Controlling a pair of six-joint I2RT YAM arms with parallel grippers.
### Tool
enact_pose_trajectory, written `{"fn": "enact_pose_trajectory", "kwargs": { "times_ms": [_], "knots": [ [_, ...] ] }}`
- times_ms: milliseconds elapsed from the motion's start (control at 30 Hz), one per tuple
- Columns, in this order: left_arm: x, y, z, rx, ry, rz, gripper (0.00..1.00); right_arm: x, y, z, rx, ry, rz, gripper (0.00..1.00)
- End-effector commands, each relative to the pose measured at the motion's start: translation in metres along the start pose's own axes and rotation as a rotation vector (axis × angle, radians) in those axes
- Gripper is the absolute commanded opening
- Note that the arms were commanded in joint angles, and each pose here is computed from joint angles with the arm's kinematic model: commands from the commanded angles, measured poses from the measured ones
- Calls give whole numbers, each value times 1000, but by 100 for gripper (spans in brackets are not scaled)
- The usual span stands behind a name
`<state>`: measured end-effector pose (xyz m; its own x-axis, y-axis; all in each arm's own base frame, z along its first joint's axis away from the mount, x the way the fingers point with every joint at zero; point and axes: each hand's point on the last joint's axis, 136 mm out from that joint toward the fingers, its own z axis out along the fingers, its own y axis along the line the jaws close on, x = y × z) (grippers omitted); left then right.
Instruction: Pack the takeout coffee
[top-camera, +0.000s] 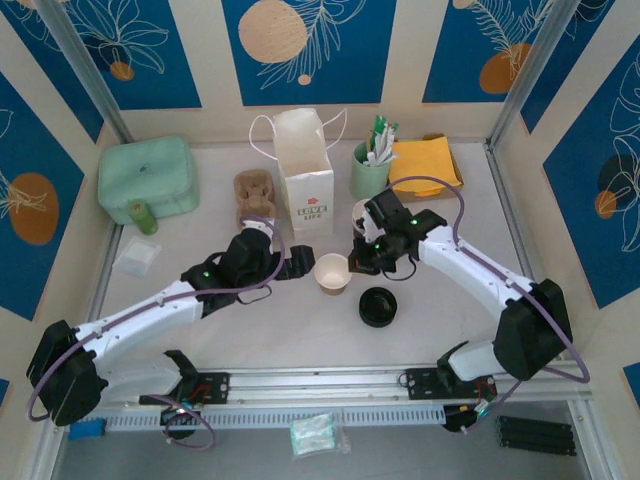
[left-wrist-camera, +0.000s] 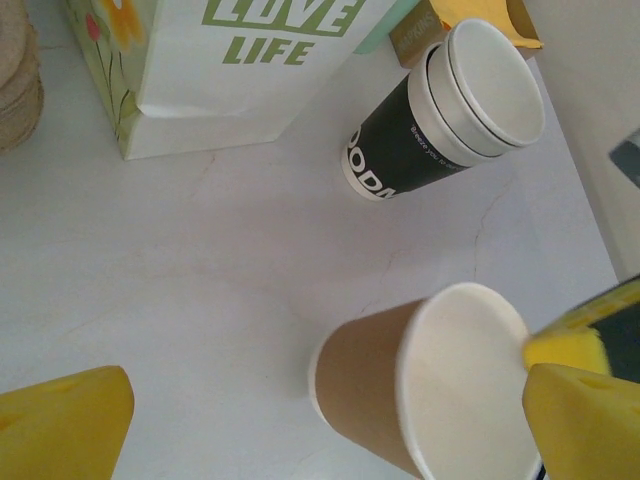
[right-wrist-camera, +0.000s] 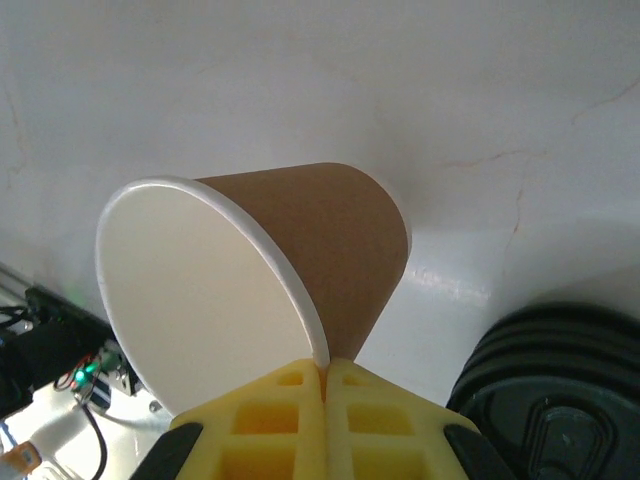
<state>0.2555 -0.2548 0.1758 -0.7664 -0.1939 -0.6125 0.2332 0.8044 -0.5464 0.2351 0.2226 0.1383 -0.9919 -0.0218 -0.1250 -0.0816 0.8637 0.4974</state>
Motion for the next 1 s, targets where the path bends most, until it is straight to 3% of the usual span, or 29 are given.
{"fn": "enact_pose_trajectory", "kwargs": {
  "times_ms": [0, 367, 500, 700, 967],
  "knots": [
    [4, 5, 3, -19, 3, -10, 99, -7, 1, 12, 0, -12, -5, 0],
    [-1, -8, 9, 28, 3, -33, 99, -11, -9, 36, 65, 36, -21, 0],
    [-4, -12, 6, 39, -3, -38, 99, -10, -11, 38, 73, 44, -30, 9],
    [-12, -21, 0, 61, -13, -60, 100, -9, -6, 22, 78, 35, -66, 32],
    [-32, -39, -20, 65, -7, -127, 99, 15, -5, -22, 99, 9, -88, 38]
  ]
}}
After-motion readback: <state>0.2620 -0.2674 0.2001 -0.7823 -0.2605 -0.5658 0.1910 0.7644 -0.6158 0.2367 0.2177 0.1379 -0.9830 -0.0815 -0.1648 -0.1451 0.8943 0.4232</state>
